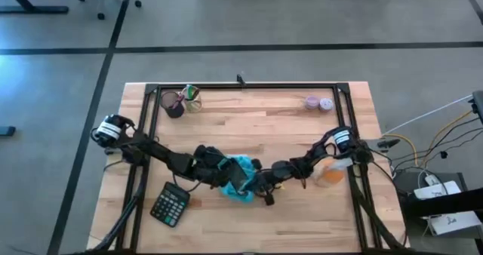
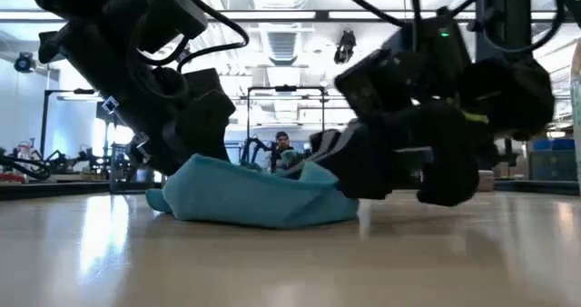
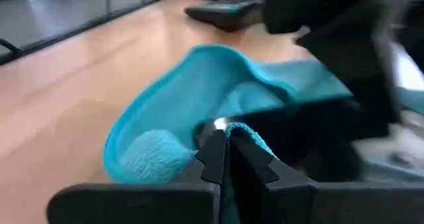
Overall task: Apply microfiber cloth
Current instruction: Wipe the front of the cellphone with the blue microfiber cloth
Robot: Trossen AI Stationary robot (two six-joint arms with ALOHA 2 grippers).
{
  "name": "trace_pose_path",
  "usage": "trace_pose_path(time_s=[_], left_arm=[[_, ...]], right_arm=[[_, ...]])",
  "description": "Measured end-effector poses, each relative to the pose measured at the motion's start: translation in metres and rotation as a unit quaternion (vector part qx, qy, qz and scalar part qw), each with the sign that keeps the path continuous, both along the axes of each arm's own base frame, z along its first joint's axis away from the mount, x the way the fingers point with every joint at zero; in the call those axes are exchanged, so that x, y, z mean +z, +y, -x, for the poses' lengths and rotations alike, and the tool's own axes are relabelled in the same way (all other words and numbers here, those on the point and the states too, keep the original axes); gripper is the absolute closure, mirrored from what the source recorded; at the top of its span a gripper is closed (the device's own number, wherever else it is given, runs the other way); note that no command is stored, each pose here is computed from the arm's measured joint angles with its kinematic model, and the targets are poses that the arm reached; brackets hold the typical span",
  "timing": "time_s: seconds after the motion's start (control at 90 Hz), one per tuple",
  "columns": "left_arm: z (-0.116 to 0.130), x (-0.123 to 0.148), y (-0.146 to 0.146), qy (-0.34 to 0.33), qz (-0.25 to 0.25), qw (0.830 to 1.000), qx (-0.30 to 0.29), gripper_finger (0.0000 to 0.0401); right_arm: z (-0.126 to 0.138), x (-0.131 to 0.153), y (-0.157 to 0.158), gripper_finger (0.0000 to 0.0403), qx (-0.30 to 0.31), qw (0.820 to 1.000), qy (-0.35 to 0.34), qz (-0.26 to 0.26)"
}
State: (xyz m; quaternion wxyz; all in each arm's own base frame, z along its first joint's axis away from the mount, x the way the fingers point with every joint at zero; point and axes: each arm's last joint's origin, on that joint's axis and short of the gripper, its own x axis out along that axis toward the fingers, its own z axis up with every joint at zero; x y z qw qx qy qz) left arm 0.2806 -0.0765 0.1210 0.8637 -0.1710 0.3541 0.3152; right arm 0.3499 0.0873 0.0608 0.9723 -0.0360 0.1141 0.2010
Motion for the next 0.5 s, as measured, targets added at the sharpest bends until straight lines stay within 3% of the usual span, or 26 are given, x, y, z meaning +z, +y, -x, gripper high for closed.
trace_pose_path(time_s=[0.133, 0.289, 0.5], left_arm=[[0.0, 0.001, 0.0, 0.001, -0.007, 1.0, -0.012, 0.0053], [-0.001, 0.002, 0.0, 0.003, -0.01, 1.0, -0.02, 0.0053], [-0.001, 0.002, 0.0, 0.001, -0.01, 1.0, -0.02, 0.0053]], right_arm=[[-0.004, -0.004, 0.001, 0.0403, -0.016, 1.0, -0.007, -0.019], [-0.007, -0.004, -0.005, 0.0403, -0.109, 0.994, -0.01, -0.014], [-0.009, -0.005, -0.022, 0.0403, -0.238, 0.971, -0.01, -0.026]])
